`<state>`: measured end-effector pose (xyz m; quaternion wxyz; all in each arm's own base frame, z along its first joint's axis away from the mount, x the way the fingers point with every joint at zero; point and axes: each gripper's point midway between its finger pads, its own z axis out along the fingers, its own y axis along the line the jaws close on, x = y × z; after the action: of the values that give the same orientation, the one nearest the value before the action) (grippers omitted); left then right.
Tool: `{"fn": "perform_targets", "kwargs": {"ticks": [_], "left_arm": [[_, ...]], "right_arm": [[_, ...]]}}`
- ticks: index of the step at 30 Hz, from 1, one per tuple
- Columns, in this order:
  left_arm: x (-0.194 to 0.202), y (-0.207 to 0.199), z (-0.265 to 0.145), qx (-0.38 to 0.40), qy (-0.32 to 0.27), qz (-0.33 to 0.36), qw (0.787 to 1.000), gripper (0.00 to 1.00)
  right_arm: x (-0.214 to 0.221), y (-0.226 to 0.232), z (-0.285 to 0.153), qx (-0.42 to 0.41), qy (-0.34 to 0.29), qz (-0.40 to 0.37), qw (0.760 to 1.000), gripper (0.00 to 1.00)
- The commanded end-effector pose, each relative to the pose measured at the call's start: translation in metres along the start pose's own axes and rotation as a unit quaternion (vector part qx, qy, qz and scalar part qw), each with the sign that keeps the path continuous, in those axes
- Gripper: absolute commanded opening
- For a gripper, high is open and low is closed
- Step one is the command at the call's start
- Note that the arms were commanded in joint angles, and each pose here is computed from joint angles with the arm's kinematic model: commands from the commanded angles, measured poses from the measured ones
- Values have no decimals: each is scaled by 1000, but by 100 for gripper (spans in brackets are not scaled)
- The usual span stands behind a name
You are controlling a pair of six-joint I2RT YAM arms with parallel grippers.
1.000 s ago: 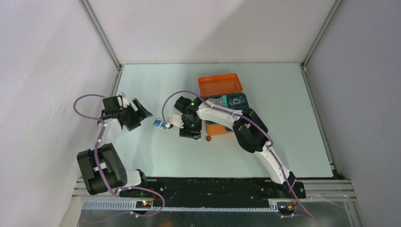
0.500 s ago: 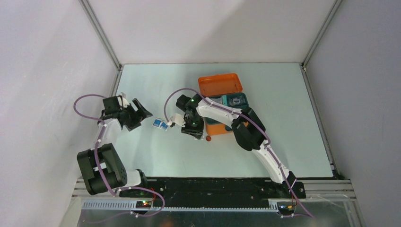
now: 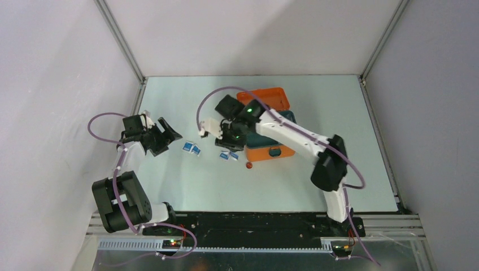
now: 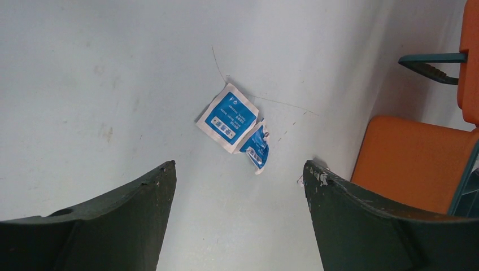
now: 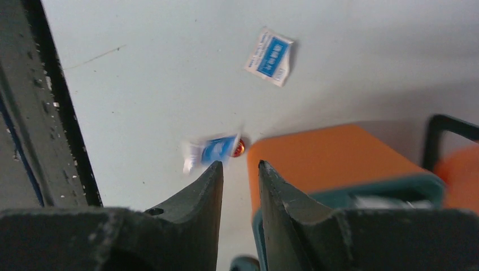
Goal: Organize the medicine kit
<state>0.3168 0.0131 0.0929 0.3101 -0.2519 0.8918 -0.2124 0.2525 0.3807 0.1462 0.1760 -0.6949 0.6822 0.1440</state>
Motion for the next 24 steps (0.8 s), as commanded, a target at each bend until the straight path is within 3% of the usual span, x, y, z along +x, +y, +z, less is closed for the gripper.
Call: {"fn": "perform_targets", "kwargs": {"ticks": [1, 10, 13, 16, 21, 24], "left_arm": [[-6, -5, -2, 12, -14, 1, 1000, 88], [-5, -6, -1, 16, -13, 0, 1000, 88], [-5, -5, -1, 16, -13, -1, 1000, 88], [-5, -6, -1, 17, -14, 0, 1000, 88], [-5, -7, -2, 18, -17, 2, 1000, 88], [-6, -7, -5, 19, -23, 6, 1000, 88]], "right_arm": [[-18, -9, -67, 47, -67, -3, 997, 34], [43, -46, -86, 79, -32, -6, 996, 36], [34, -26, -75, 32, -62, -14, 997, 38], [19, -9, -58, 26, -79, -48, 995, 46], [-2, 14, -17, 12, -66, -103, 992, 54], [-14, 18, 10, 1, -59, -83, 995, 62]]}}
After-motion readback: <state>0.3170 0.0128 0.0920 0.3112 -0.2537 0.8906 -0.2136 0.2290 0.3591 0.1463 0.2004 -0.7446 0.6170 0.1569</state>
